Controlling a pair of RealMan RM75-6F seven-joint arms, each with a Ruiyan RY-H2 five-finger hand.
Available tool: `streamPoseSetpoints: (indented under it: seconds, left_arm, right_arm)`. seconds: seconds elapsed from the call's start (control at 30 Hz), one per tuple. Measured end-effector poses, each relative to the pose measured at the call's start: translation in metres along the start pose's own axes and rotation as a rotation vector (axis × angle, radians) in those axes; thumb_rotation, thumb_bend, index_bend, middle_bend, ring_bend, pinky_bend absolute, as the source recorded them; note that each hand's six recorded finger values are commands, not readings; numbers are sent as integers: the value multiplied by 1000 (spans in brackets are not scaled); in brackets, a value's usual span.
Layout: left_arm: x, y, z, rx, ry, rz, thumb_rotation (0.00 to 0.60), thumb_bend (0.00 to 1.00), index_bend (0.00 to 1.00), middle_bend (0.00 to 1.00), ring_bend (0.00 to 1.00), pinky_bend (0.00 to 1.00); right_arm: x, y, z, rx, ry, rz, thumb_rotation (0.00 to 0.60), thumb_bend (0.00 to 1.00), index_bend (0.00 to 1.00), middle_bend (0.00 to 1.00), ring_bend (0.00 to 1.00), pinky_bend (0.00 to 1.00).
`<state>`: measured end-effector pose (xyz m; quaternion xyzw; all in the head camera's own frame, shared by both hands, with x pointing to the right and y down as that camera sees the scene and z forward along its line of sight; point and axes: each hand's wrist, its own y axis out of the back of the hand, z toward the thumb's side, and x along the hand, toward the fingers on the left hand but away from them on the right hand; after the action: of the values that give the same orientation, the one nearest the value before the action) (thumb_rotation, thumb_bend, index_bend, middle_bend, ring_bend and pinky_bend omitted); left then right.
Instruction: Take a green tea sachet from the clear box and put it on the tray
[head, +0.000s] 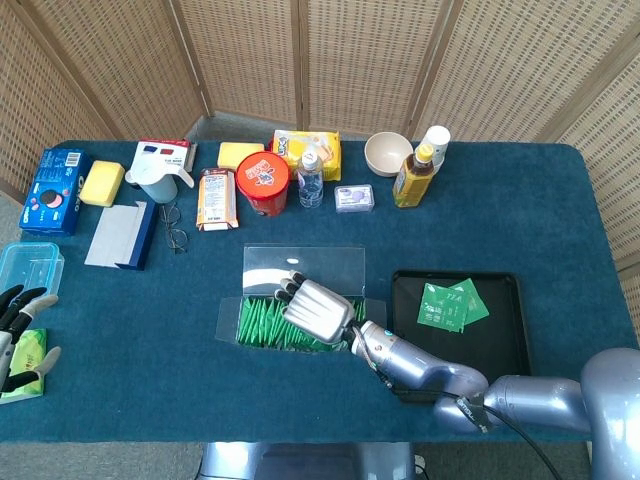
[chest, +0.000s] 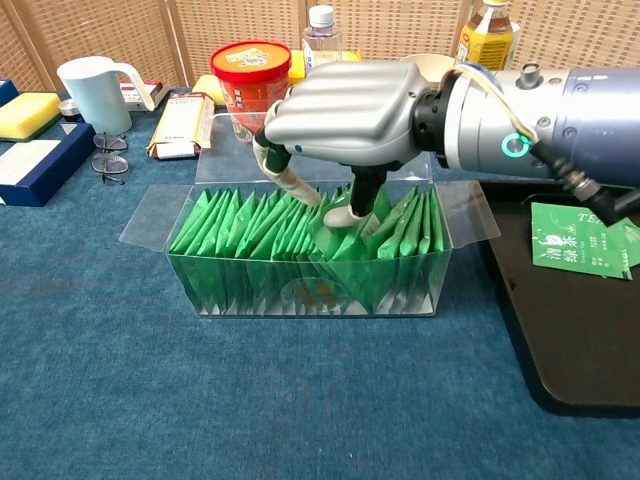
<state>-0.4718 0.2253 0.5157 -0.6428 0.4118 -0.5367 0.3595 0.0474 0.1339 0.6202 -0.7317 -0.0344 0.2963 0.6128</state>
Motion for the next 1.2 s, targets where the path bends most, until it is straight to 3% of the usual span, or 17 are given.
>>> streamPoseSetpoints:
  seconds: [0.17,0.5,0.87,1.2]
  left_arm:
    - [0,0,0,1,0,-2,600,265,194,166,83,247]
    - [0,-1,0,0,0,-3,600,265,194,166,82,248]
    - [0,0,0,-1,0,0,600,265,194,166,76,248]
    - [0,0,-1,-3,0,4,600,265,194,166,71,248]
  right_arm:
    - [2,0,-4,9,-4,8,600,319,542,300,217,236]
    - [4,1,-8,27,-3,26,600,443,487,298,216,235]
    - [4,1,-7,29,0,38,600,477,532,299,216,235]
    - [3,2,-7,15,-5,34,600,511,648,338,229,247]
